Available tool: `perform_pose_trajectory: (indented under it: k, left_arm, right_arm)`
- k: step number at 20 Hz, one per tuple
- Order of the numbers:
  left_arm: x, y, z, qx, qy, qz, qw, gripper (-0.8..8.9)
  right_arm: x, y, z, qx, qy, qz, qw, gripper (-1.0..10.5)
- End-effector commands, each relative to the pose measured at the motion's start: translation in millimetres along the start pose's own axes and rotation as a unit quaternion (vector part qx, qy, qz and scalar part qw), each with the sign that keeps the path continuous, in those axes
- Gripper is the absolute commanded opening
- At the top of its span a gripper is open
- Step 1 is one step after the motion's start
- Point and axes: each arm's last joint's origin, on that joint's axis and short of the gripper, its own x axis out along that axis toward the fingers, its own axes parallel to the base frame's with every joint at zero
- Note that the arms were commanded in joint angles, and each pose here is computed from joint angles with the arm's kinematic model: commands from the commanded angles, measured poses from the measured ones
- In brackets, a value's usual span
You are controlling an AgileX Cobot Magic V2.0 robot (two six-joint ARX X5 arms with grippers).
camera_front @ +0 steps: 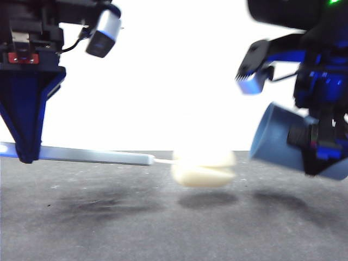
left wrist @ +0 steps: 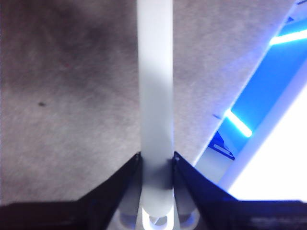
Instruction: Pick up the cup brush,pick up the cup,insert the brush into the cup,clean the cup,put the cup brush back,put the cup back to the fixed position on the table
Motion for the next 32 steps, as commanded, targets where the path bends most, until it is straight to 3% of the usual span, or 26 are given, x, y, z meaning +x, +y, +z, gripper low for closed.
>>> perform_pose_trajectory:
  k: [1,6,8,12,16,18,20,26,32]
  left_arm:
    - [-0.7,7.9,-3.2,-0.033,-0.005,0.004,0.999,-0.08]
    - [-1.4,23.2,-5.7,-0.095,-0.022,0.011,0.995,-0.08]
    - [-2.5,34.8,-2.6,-0.161,-0.061,0.022,0.985,-0.09]
    - [-3.2,59.4,8.6,-0.316,-0.181,0.038,0.931,-0.09]
    - [6.5,66.9,18.1,-0.391,-0.225,0.029,0.892,-0.09]
    - [15.6,67.4,26.8,-0.416,-0.231,0.021,0.879,-0.09]
    - [29.5,64.6,37.3,-0.426,-0.225,0.012,0.876,-0.09]
    - [76.5,51.3,57.4,-0.417,-0.170,0.025,0.893,-0.09]
    - [78.4,51.8,61.2,-0.423,-0.185,0.046,0.886,-0.09]
  right_arm:
    - [-3.9,-10.7,-3.6,0.071,-0.010,-0.012,0.997,-0.2]
    - [-10.7,-28.5,-12.6,0.168,-0.045,-0.003,0.985,-0.2]
    - [-17.4,-38.0,-17.5,0.234,-0.078,0.014,0.969,-0.2]
    - [-36.6,-48.2,-22.3,0.302,-0.144,0.031,0.942,-0.2]
    - [-49.3,-55.9,-19.3,0.349,-0.218,0.052,0.910,-0.2]
    - [-50.8,-57.5,-17.0,0.357,-0.237,0.062,0.901,-0.2]
    - [-51.3,-57.9,-16.0,0.361,-0.244,0.067,0.897,-0.2]
    - [-51.7,-58.2,-15.2,0.366,-0.250,0.073,0.893,-0.2]
    - [-52.1,-57.8,-14.7,0.368,-0.256,0.086,0.890,-0.2]
